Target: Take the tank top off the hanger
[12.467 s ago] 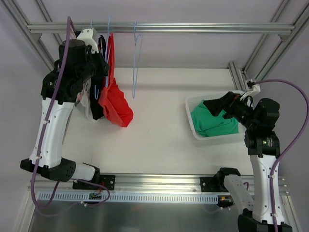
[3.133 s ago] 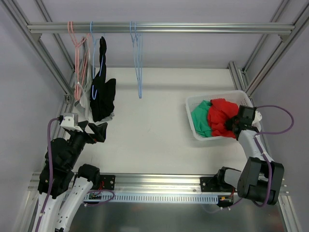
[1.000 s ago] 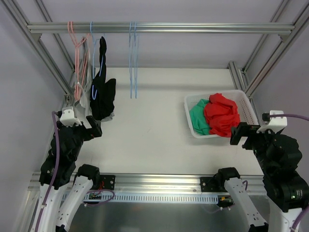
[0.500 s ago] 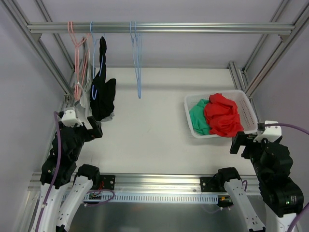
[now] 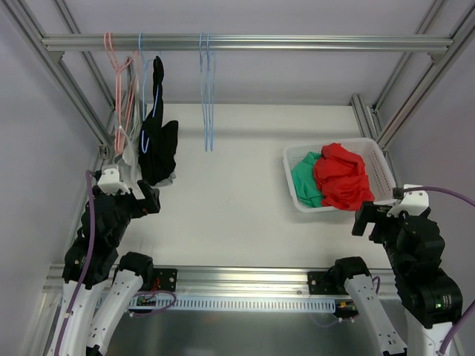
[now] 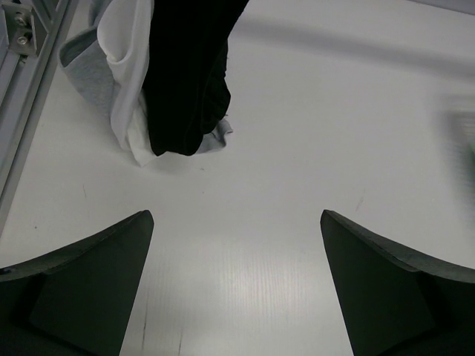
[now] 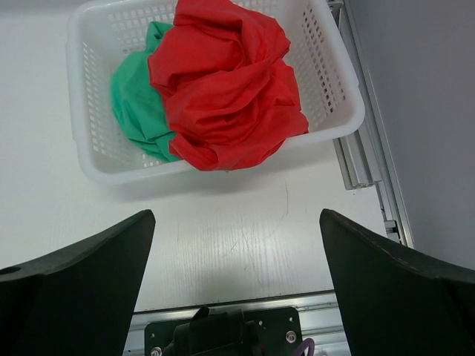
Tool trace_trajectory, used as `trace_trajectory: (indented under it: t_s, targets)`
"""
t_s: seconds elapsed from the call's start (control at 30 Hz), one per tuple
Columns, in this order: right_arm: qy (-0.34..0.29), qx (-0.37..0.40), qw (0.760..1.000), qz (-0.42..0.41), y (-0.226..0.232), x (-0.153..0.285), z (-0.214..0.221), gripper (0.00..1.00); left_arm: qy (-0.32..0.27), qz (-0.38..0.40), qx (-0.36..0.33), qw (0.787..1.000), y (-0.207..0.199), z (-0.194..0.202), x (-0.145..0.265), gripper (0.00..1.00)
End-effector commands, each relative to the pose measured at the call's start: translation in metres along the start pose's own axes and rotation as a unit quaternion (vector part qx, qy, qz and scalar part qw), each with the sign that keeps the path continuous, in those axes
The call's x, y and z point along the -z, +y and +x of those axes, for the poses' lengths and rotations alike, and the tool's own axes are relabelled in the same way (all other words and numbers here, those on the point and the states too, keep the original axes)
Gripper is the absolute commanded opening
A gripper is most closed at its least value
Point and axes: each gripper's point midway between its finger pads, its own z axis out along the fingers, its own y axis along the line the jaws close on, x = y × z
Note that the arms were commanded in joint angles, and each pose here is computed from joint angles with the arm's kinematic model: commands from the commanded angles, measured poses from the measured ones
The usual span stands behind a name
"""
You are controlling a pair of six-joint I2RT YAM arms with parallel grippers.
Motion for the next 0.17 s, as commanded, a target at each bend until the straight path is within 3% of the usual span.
trace_trajectory:
  t_s: [0.0,0.13]
  targets:
    - [-0.004,-0.006,1.0,0.0,0.0013,-0.0038,-0.0029,0.99,-0.003,0.011,-0.009,1.0,-0.0034,-0.0022,-0.0024,0.99]
    - [0.006,-0.007,1.0,0.002,0.0024,-0.0098,0.0019,1.0,-0.002,0.014,-0.01,1.0,-0.0048,-0.0018,-0.0029,0.99]
